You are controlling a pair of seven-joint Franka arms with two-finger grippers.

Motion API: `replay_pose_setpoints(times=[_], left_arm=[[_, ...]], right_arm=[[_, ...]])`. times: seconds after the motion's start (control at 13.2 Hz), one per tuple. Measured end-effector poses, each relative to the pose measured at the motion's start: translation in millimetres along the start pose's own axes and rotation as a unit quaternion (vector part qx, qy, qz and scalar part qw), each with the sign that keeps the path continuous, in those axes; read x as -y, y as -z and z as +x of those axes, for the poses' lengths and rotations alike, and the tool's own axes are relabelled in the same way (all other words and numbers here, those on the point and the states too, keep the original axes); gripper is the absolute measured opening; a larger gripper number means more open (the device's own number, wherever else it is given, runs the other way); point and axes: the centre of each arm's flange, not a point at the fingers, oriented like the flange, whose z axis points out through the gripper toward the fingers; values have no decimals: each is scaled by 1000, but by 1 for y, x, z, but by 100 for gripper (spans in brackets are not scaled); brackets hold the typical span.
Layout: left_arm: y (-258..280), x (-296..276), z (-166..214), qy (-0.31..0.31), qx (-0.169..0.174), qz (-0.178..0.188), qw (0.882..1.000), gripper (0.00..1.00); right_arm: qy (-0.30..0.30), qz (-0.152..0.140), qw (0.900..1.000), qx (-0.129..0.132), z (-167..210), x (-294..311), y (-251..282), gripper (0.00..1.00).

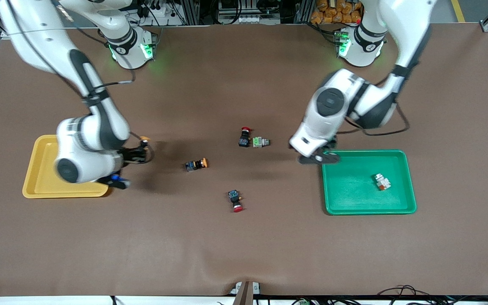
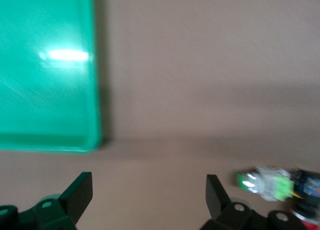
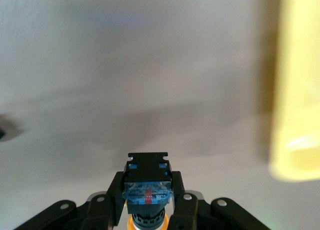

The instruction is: Place green and yellow buttons in trays

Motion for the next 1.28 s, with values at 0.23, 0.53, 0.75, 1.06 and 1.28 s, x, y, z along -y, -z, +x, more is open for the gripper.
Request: replay_pose_setpoints(times=[0.23,0.53,0.75,1.06,1.28], left_arm=[[-13,-53,-40,8,2,-5,1000,100],[-53,-84,-56,28,6,-39,999,100],[-82,-110,-78,60,16,-56,997,100],[-87,-105,-71,73,16,-57,996,100],[-88,-101,-67,77,16,-56,995,100]], right_arm=[[42,-4,999,-24,17,-56,25,41],[78,5,996,-36,28,-127,37,41],[68,-22,997,-38,30,-165,39,41],[69,-32,994,-79,33,-264,53,41],[65,-46,991,-111,40,-324,40,41]])
